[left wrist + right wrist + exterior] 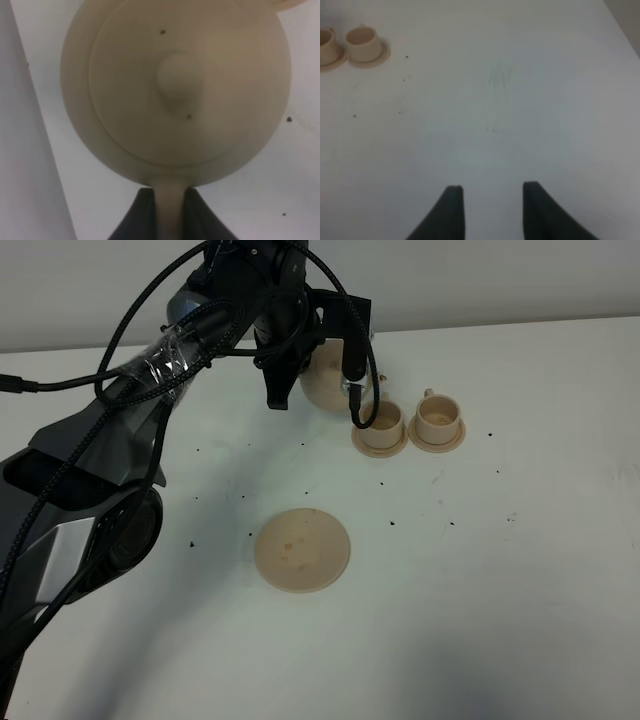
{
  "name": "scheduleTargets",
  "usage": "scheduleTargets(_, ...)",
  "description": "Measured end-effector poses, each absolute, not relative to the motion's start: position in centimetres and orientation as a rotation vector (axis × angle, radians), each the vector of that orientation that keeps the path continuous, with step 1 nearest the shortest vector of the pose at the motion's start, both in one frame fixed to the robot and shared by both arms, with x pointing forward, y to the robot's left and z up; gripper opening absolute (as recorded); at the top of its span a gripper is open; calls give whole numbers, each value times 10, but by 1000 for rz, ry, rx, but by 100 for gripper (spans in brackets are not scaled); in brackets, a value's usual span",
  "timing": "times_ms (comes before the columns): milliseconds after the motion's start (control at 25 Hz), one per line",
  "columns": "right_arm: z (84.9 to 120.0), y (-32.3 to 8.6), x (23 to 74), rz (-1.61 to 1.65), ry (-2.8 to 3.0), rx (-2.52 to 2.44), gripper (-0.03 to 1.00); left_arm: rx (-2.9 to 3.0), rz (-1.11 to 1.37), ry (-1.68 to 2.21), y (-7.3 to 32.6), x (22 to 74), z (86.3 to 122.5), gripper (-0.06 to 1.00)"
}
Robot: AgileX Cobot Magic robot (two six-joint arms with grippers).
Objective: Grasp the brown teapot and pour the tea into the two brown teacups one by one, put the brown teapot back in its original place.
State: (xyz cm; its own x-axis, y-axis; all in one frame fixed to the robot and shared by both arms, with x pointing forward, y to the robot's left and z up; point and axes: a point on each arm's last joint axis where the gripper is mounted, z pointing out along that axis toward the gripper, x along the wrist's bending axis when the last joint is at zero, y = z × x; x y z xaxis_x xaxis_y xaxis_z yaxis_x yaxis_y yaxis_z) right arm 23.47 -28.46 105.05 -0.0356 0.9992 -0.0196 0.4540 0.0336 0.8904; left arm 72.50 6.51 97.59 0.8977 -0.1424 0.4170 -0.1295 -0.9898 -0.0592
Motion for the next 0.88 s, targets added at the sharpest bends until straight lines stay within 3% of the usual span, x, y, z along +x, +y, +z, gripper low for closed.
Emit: scheduleTargets(880,1050,-285,235,950,1585,1511,31,-2983,-597,363,66,722,972,15)
